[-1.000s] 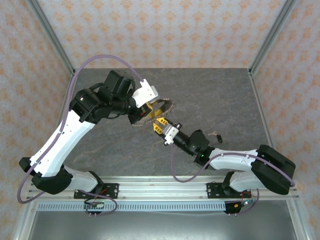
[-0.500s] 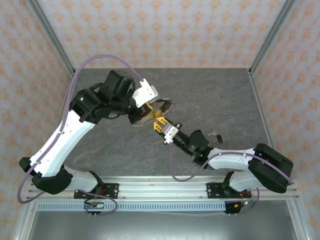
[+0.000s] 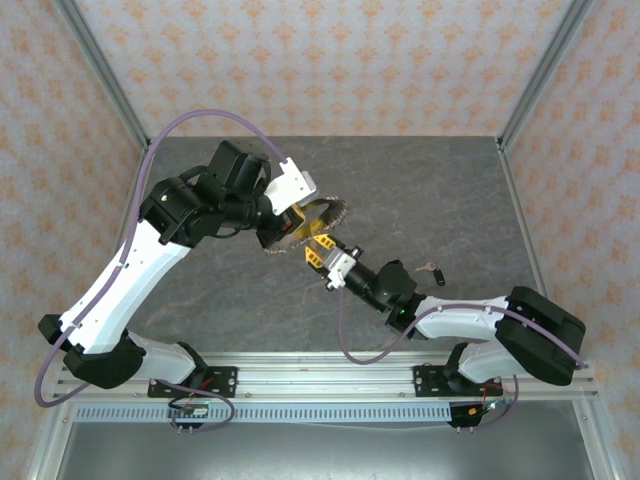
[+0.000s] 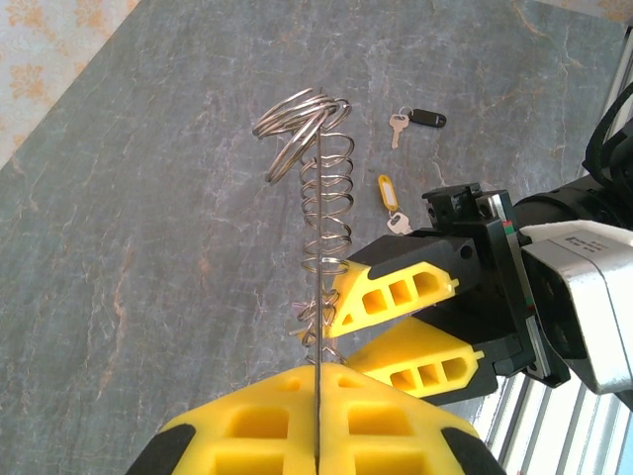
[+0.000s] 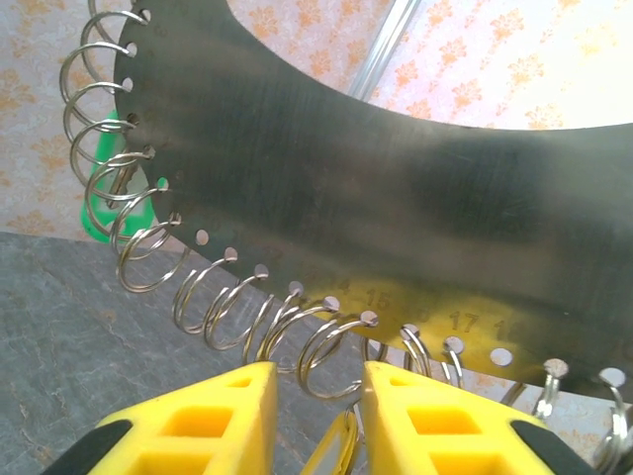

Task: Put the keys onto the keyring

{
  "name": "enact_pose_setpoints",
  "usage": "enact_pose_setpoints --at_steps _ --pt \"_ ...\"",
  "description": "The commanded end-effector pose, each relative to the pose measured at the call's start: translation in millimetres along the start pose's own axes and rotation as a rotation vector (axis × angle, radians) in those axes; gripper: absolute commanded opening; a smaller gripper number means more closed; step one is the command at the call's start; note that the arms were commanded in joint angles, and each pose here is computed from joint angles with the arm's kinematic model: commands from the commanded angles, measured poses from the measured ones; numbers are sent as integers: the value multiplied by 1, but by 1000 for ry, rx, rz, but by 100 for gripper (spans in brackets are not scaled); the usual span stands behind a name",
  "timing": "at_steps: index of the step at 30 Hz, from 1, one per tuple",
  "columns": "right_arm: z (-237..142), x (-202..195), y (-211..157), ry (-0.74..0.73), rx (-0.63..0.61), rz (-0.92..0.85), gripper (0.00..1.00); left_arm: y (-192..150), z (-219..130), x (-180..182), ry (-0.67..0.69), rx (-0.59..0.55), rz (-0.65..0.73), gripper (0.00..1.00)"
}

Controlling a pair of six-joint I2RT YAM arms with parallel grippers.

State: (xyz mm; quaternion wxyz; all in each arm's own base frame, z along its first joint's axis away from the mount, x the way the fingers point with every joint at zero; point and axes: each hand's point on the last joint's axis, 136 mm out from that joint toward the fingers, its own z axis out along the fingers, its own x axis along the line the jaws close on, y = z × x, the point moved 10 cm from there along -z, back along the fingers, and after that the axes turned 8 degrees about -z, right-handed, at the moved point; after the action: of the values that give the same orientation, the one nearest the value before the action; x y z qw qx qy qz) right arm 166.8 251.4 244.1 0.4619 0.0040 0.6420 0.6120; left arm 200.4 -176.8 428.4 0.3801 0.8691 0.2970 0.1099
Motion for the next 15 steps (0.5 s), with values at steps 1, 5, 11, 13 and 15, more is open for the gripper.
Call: enact_pose_setpoints --at_steps 1,5,11,13,15 --pt "8 -5 14 -35 -63 -2 28 5 -8 -3 3 -59 4 0" --pt "9 -6 13 -59 -49 -6 23 5 -8 -3 5 -60 5 0" --pt "8 -6 10 -79 -30 -14 20 4 -8 -2 11 -58 7 0" --pt "8 -6 9 -81 -24 -21 20 4 -8 -2 13 -57 5 0" --pt "6 -5 8 -85 -15 -28 18 4 -8 -2 15 -57 7 0"
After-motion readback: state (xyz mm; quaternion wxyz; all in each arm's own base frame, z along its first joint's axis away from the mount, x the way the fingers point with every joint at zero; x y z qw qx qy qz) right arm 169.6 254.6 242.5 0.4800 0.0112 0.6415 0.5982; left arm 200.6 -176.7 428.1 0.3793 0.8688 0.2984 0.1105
